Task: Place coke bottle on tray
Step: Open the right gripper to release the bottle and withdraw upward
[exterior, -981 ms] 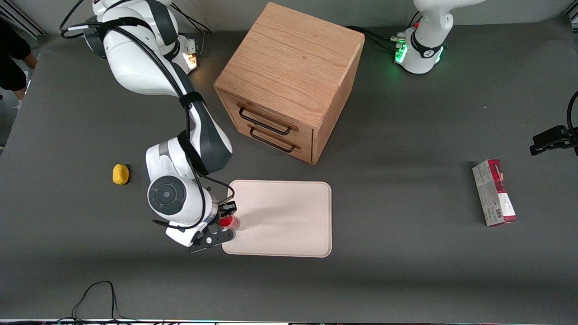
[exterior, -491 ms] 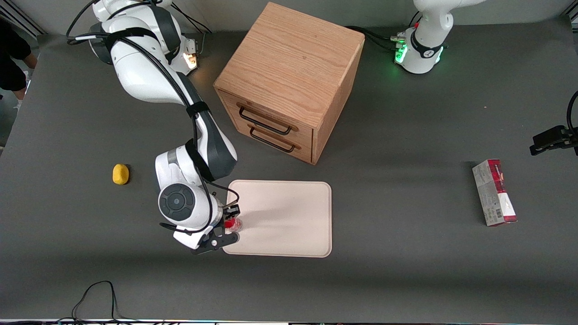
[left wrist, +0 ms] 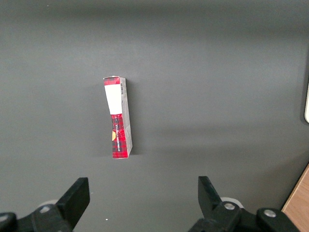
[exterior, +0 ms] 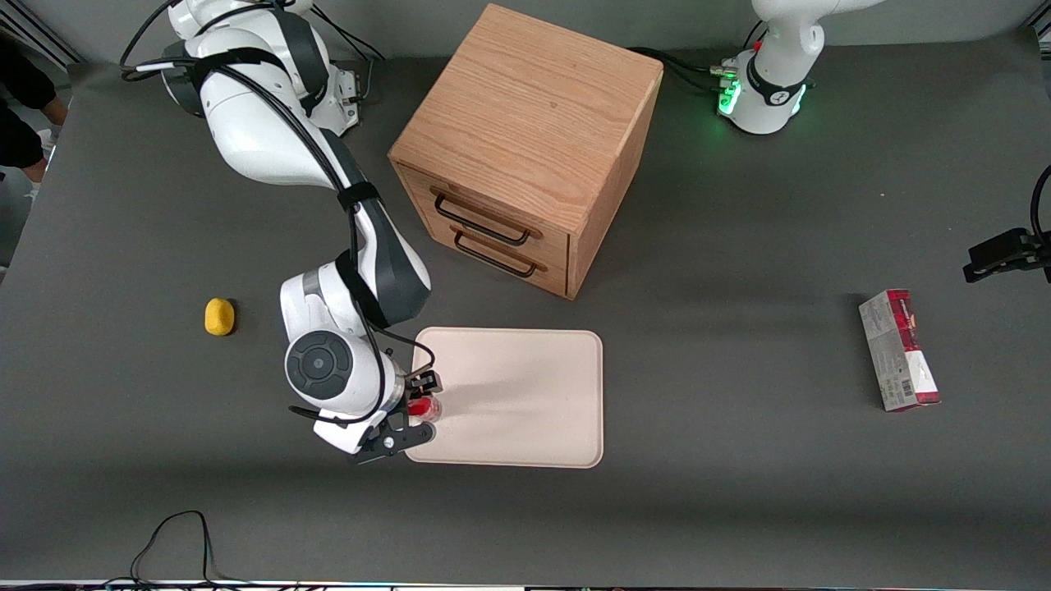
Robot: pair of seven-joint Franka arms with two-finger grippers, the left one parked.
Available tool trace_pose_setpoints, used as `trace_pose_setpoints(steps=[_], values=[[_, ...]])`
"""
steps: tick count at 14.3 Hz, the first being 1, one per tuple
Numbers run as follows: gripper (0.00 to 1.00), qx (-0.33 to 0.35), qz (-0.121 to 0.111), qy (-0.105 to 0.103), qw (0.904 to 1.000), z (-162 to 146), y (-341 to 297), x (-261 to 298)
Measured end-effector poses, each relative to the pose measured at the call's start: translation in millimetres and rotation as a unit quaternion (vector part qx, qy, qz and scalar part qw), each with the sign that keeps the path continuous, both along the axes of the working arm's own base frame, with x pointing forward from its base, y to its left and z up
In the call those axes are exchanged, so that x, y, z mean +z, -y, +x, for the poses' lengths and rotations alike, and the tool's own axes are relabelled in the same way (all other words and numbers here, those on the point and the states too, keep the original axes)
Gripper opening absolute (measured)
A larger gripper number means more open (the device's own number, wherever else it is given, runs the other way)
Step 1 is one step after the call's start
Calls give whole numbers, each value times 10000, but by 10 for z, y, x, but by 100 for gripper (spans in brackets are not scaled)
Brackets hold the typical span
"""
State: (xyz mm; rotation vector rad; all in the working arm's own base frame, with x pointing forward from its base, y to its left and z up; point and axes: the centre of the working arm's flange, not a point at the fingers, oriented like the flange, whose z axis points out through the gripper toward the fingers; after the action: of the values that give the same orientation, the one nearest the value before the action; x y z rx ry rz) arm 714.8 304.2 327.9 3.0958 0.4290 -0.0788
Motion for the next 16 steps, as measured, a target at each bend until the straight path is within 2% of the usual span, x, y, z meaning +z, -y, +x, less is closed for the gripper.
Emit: trace_pose_setpoints(steps=[3,7,10,16], values=[[100,53,-3,38,10000,-53,-51,269],[100,-17,-78,-275,9996,-376,26,1202],[100,-31,-186,-401,9990,-661,196,1890],[100,-305,-103,-428,9986,-1099,796,2685]])
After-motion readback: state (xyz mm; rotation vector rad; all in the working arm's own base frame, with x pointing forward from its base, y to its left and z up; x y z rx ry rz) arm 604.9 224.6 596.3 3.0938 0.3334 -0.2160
